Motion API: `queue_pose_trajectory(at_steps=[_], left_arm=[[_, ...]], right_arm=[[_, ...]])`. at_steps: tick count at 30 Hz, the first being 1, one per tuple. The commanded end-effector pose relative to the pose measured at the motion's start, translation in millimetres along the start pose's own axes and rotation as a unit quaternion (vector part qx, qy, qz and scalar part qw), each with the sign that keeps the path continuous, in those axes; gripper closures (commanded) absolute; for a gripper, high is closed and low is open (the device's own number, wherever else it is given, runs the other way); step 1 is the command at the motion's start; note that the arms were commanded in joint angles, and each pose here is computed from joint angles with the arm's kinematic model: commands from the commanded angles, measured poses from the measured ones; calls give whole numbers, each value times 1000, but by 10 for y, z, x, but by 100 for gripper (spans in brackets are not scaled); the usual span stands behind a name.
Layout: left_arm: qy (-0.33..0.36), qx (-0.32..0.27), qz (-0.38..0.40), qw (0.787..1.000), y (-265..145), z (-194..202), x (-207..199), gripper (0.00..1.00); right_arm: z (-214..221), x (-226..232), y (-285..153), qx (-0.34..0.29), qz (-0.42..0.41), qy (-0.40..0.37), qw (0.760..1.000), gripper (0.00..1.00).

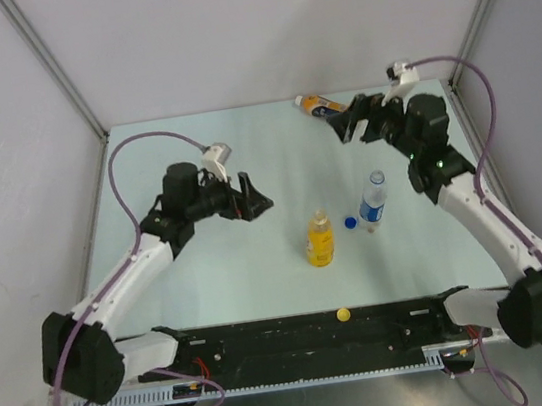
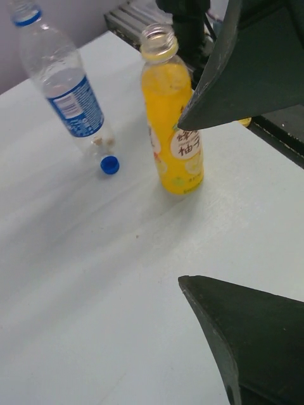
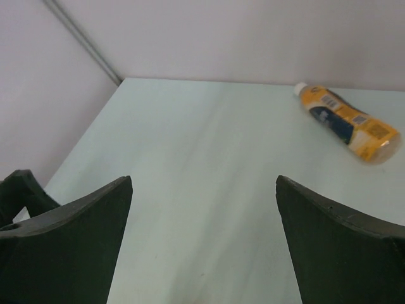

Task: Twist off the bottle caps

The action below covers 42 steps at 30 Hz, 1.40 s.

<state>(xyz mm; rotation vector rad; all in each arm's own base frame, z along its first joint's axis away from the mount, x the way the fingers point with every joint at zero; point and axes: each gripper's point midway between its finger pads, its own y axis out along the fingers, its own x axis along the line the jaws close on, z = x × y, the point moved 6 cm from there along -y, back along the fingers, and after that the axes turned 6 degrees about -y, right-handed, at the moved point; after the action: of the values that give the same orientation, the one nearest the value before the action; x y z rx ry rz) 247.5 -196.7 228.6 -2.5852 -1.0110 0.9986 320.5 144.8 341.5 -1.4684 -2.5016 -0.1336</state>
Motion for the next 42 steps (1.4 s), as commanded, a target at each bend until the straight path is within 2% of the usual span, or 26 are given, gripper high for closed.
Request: queue_pose_trajectory(at_steps=[1,4,9,13,18,23,31,38,42], left_arm=[[-81,19,64,994,-39,-218,154,1],[-112,20,57,992,-53,-270,349,1],[-103,5,32,994,-101,-331,491,1],[-93,10,29,995,-80,-333,530,1],[-89,22,29,995,-22,-297,589,0],[-102,46,35,993,77,-207,673,1],[-100,58,43,992,123,-170,705,1],[-97,50,15,994,82,-123,745,1],[-106,56,16,993,86,-77,749,1]], right_arm=[[-219,-438,257,5,13,28,1000,1],[-201,-788,464,13,29,51,998,1],[-75,-1121,860,37,30,51,998,1],[147,-1354,1216,79,27,43,996,1],[563,-1676,1653,164,34,36,985,2],[795,-1921,1999,180,41,26,983,2],[1099,-2144,2370,189,39,-26,981,1],[1558,-2179,2505,238,65,-133,960,1],[1722,-2184,2511,257,61,-165,950,1]])
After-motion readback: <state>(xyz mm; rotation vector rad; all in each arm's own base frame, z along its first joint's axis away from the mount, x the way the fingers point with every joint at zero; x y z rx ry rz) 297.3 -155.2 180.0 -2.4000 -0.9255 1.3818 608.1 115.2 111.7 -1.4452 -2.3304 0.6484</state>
